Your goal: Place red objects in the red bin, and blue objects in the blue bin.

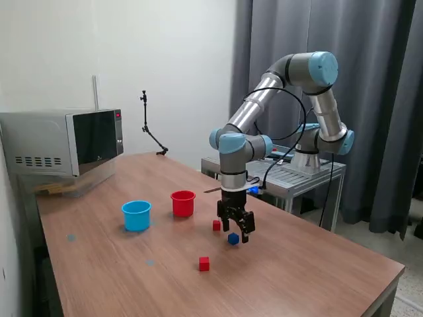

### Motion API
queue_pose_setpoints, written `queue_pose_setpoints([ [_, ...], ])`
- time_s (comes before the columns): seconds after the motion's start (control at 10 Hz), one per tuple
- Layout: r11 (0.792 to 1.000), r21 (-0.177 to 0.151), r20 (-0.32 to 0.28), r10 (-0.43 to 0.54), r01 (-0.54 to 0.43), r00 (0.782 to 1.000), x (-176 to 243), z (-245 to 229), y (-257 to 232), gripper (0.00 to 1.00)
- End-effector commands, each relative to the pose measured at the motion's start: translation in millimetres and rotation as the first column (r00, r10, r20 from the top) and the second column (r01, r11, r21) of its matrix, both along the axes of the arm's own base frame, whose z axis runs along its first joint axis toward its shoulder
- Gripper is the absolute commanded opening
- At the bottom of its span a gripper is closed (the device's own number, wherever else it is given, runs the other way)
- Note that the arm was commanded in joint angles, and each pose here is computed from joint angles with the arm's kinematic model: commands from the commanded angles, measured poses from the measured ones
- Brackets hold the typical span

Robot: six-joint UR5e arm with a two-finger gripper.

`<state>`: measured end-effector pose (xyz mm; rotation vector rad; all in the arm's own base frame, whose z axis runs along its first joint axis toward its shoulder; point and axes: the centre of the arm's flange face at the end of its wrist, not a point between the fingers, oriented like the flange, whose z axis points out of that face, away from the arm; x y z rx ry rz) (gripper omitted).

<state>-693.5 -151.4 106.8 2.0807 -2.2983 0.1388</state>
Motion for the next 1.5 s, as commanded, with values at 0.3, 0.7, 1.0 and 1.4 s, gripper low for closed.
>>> queue_pose_setpoints([
  [0.3,1.000,0.001,-0.014,0.003,-0.003,1.000,-8.5,-3.3,10.2,0.00],
  [0.7,1.000,0.001,-0.020,0.004,-0.004,1.000,-12.1,-1.8,12.4,0.00],
  [1.0,0.999,0.032,-0.032,0.007,-0.006,0.999,-15.7,3.3,14.3,0.00],
  [1.4,0.999,0.042,-0.058,0.009,-0.006,0.998,-36.6,30.3,15.3,0.00],
])
